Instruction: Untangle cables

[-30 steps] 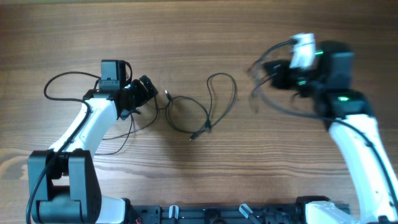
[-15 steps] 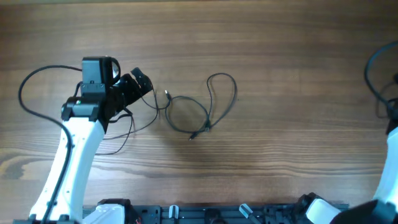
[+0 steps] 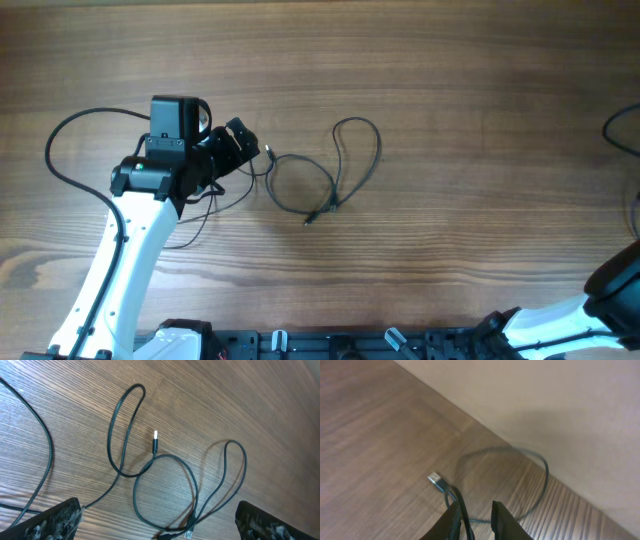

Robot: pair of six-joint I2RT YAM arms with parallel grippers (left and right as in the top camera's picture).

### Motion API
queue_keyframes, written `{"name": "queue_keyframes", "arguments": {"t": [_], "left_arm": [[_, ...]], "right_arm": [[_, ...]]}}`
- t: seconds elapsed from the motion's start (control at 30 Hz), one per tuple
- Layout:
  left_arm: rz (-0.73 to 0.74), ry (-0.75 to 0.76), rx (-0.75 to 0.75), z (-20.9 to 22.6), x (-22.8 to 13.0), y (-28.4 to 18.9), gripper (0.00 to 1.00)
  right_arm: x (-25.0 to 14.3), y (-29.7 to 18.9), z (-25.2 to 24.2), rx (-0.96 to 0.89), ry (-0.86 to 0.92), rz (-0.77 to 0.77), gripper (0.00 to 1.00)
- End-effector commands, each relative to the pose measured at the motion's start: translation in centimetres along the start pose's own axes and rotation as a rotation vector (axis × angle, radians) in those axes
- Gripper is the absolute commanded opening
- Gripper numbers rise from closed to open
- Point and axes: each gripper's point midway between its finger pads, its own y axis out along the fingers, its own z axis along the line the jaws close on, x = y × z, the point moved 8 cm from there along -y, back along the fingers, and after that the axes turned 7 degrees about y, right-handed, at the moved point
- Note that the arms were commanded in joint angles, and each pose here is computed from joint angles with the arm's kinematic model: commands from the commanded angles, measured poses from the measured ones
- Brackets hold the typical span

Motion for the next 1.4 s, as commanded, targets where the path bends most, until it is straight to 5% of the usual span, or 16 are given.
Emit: {"name": "queue_keyframes", "arguments": {"t": [0.0, 0.13, 0.33, 0.6, 0.77, 0.93, 1.27, 1.37], "left_arm": [[0.008, 0.013, -0.024, -1.0, -0.3, -0.1, 1.0], [0.01, 0.019, -0.027, -1.2, -0.4, -0.1, 1.0], [0.01, 0.02, -0.027, -1.1, -0.4, -0.1, 1.0], [0.009, 0.022, -0.023, -1.1, -0.4, -0.1, 1.0], [-0.02, 0.02, 0.061, -0.2, -0.3, 0.1, 1.0], [-0.009, 0.017, 0.083, 0.1, -0.5, 0.1, 1.0], [-0.112, -0.193, 0.332, 2.7, -0.1, 0.4, 1.0], [-0.107, -0.243, 0.354, 3.0, -0.1, 1.1, 1.0]], "right_arm": [[-1.2, 1.1, -0.3, -0.027, 0.047, 0.056, 0.42], [-1.4, 0.3, 0.4, 0.054, 0.09, 0.094, 1.0], [-0.5, -3.0, 1.4, 0.211, 0.189, 0.146, 1.0], [-1.4, -11.0, 11.5, 1.001, 0.383, 0.479, 1.0], [-5.6, -19.1, 20.6, 1.277, 0.061, 0.609, 1.0], [-12.3, -27.1, 26.6, 1.318, -0.283, 0.609, 1.0], [-24.3, -35.7, 30.4, 1.206, -0.711, 0.532, 1.0], [-27.5, -37.6, 30.2, 1.295, -0.923, 0.512, 1.0]]}}
